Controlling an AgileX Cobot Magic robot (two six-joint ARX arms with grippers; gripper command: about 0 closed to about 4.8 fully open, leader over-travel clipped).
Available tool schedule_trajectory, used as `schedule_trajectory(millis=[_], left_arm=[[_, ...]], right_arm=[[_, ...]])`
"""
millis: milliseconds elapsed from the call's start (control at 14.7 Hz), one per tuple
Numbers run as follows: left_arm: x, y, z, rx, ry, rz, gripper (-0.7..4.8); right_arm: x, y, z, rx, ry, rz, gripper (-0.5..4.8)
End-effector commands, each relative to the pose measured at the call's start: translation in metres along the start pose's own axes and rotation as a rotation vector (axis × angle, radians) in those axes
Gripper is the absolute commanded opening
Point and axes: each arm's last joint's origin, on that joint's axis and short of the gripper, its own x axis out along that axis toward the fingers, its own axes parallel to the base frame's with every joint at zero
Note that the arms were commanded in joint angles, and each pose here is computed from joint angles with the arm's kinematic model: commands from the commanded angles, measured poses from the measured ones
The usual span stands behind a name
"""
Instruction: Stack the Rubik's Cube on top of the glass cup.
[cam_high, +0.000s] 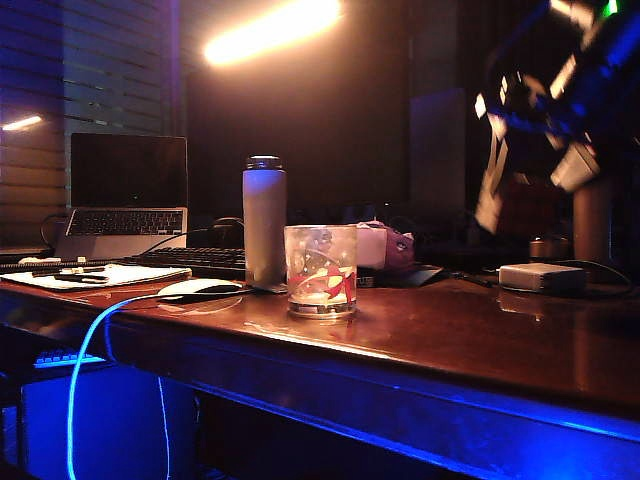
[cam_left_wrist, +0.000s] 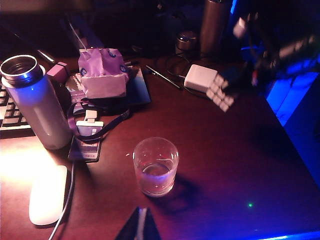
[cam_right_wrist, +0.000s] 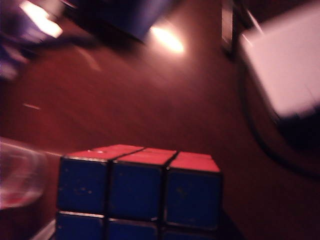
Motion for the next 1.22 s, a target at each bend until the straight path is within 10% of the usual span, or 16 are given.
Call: schedule_trajectory(millis=[68,1225], left_arm=[[-0.002,0.000,0.004,0.011,-0.030,-0.003,-0.03],[-0.002,0.000,0.005,0.012,-0.039,-0.003,-0.03]], right_arm=[[-0.019,0.020,0.023,-0.070,-0.061,0.065,1.56],[0.012,0.143,0.043,-0.448,-0.028,0.308,1.56]])
